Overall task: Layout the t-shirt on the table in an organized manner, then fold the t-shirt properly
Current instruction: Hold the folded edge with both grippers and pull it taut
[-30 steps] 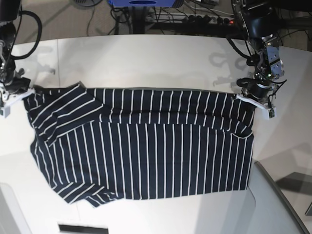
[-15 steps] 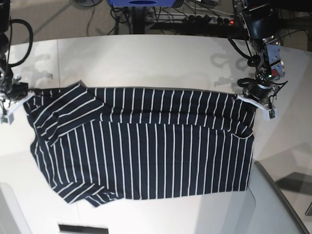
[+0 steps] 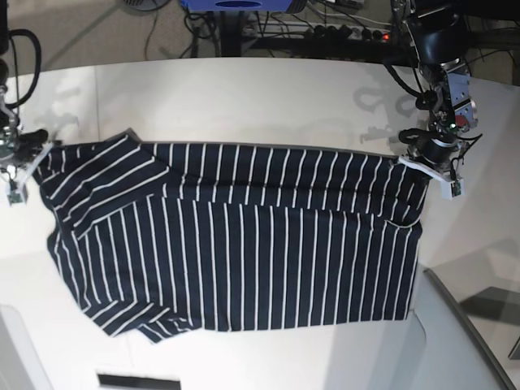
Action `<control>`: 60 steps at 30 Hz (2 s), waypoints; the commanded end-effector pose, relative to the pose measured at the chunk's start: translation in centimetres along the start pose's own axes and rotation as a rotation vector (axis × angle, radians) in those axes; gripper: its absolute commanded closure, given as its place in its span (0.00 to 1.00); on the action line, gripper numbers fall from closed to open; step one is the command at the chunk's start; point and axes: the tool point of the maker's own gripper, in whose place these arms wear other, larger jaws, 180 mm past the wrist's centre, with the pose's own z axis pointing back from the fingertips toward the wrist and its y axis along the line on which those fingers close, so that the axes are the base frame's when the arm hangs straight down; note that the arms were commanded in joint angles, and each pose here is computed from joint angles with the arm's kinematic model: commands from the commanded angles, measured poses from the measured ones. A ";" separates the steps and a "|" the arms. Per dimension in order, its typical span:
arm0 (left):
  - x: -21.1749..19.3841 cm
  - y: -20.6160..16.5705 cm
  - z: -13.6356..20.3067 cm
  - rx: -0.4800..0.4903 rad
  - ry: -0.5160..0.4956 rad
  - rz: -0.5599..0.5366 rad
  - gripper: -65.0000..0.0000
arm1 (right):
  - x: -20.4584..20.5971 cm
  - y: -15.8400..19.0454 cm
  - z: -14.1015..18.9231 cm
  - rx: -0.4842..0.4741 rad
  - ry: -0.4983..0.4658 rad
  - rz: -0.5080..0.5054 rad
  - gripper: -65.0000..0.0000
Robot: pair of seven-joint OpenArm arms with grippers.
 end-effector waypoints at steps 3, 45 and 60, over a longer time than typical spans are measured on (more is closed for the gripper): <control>-0.5 1.0 0.1 0.031 0.042 -0.028 1.00 | 1.1 -1.4 0.2 -0.075 -0.022 0.058 0.96; -0.7 1.1 0.5 0.033 0.042 -0.035 1.00 | -0.7 6.7 1.8 0.029 -0.071 -0.254 0.99; -0.7 1.6 0.5 0.040 0.046 -0.040 1.00 | -2.6 0.7 -1.9 -0.064 -0.039 -0.267 0.99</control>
